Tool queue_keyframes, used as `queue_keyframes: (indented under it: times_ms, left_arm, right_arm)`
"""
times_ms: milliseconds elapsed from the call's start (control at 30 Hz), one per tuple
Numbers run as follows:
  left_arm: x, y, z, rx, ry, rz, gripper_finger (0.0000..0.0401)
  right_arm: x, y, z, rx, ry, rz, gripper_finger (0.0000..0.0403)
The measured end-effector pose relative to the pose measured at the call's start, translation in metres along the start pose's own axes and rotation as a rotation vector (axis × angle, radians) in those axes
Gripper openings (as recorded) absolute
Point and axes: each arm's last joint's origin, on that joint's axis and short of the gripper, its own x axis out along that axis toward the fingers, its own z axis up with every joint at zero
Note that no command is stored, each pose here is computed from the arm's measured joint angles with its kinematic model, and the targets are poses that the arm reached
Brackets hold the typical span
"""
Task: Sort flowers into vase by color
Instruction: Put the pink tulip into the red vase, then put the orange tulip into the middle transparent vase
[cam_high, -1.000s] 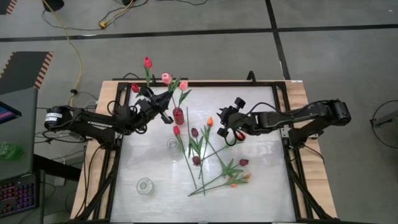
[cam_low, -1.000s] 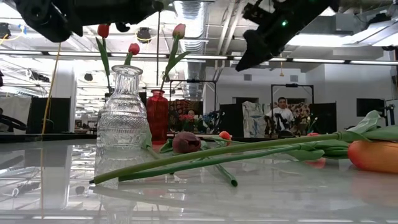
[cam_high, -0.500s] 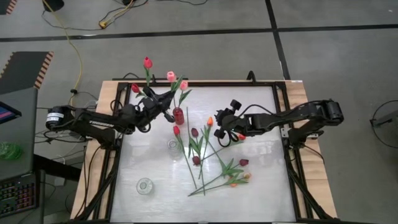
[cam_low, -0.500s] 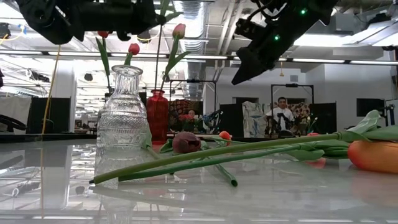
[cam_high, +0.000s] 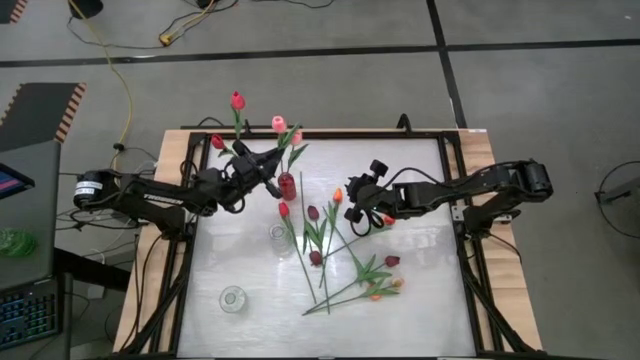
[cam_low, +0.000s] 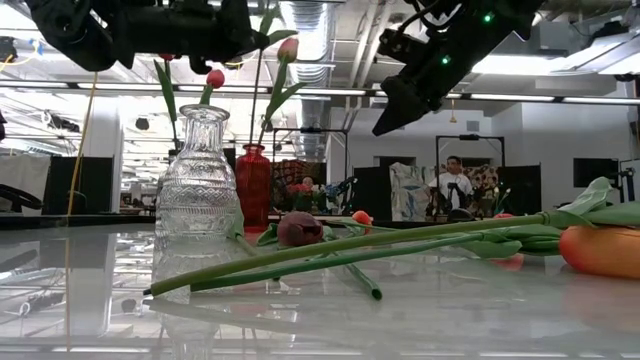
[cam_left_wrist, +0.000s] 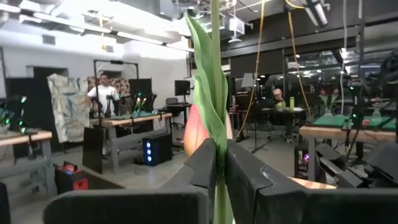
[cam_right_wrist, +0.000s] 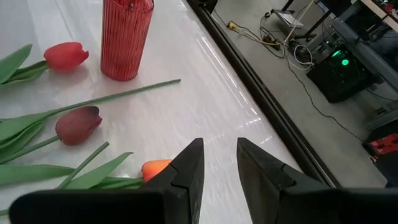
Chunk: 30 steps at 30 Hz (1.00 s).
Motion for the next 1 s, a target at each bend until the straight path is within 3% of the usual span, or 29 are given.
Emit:
queue_keyframes:
  times_ms: [467, 1000]
  left_arm:
    - [-0.009, -0.007, -0.003, 0.030, 0.127, 0.040, 0.0140]
    - [-0.046, -0.001, 0.021, 0.069, 0.288, -0.072, 0.0154]
  right_arm:
    - [0.000, 0.000, 0.000, 0.000, 0.000, 0.000, 0.0123]
    - [0.000, 0.000, 0.000, 0.000, 0.000, 0.013, 0.0123]
